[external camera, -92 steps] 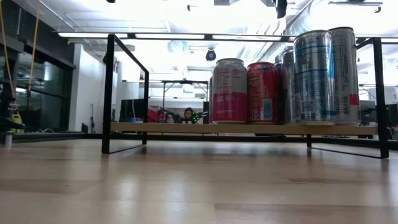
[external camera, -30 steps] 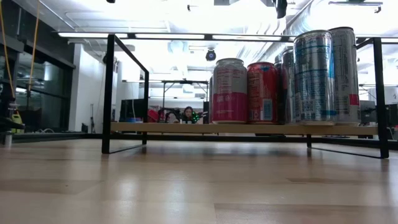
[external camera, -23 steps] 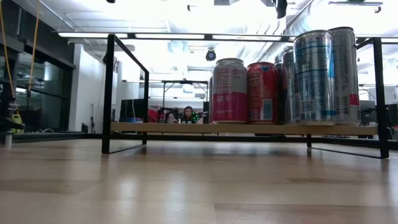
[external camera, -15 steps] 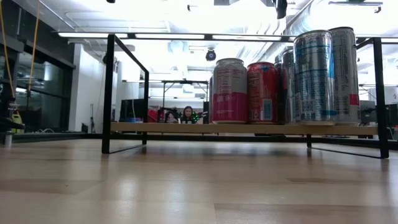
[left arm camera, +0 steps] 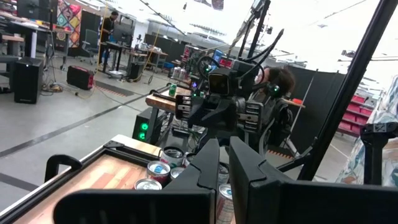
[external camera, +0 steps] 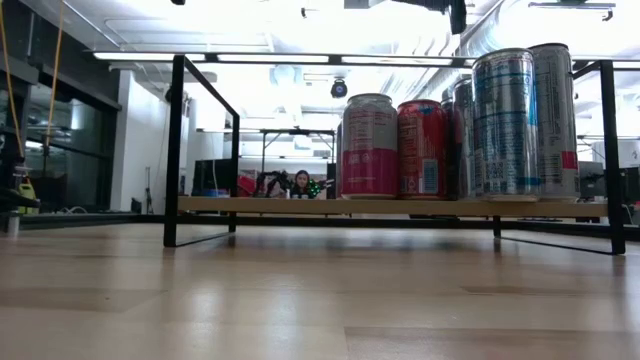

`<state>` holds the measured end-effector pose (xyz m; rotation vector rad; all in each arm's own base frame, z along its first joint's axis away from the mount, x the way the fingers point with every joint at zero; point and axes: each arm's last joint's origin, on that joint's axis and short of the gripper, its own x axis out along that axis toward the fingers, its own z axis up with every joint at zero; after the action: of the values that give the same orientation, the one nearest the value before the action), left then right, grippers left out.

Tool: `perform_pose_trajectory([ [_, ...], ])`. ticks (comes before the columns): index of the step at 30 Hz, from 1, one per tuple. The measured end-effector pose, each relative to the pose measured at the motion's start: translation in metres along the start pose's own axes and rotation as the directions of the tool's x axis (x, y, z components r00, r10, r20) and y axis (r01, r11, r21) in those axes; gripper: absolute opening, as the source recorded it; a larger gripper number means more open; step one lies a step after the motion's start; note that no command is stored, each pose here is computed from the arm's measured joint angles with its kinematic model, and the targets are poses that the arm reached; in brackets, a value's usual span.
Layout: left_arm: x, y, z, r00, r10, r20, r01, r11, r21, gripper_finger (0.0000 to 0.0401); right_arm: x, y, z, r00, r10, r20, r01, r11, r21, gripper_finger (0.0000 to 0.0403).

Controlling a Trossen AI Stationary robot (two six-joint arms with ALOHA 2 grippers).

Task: Place canned beverage on shelf
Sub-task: Return to Home Position

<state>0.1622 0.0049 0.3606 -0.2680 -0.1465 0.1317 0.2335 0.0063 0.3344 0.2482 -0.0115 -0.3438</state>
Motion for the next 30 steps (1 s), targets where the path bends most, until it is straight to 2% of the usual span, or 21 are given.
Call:
perform_pose_trajectory([
  [3,0.0000,0.0000,0.0000,1.000,0.000,0.000,0.000,1.000,-0.001,0.0000,0.0000,-0.0015,0.0004,0.998,-0.053,0.014,0.053,0.998,0.015,0.0165],
  [8,0.0000,0.0000,0.0000,1.000,0.000,0.000,0.000,1.000,-0.001,0.0000,-0.0001,-0.0024,0.0005,0.996,-0.081,0.020,0.080,0.996,0.048,0.0264],
  [11,0.0000,0.0000,0.0000,1.000,0.000,0.000,0.000,1.000,-0.001,0.0000,-0.0001,-0.0029,0.0001,0.995,-0.095,0.019,0.094,0.995,0.045,0.0300],
  [14,0.0000,0.0000,0.0000,1.000,0.000,0.000,0.000,1.000,0.000,0.0000,-0.0002,-0.0031,0.0003,0.994,-0.104,0.022,0.103,0.994,0.046,0.0314],
  [24,0.0000,0.0000,0.0000,1.000,0.000,0.000,0.000,1.000,0.000,0.0000,-0.0002,-0.0022,0.0000,0.997,-0.072,0.013,0.072,0.997,0.005,0.0308],
  [27,0.0000,0.0000,0.0000,1.000,0.000,0.000,0.000,1.000,0.000,0.0000,-0.0001,-0.0023,-0.0007,0.998,-0.070,0.007,0.070,0.997,-0.011,0.0263],
  [30,0.0000,0.0000,0.0000,1.000,0.000,0.000,0.000,1.000,0.000,0.0000,-0.0002,-0.0025,-0.0013,0.997,-0.072,0.000,0.072,0.997,-0.017,0.0171],
])
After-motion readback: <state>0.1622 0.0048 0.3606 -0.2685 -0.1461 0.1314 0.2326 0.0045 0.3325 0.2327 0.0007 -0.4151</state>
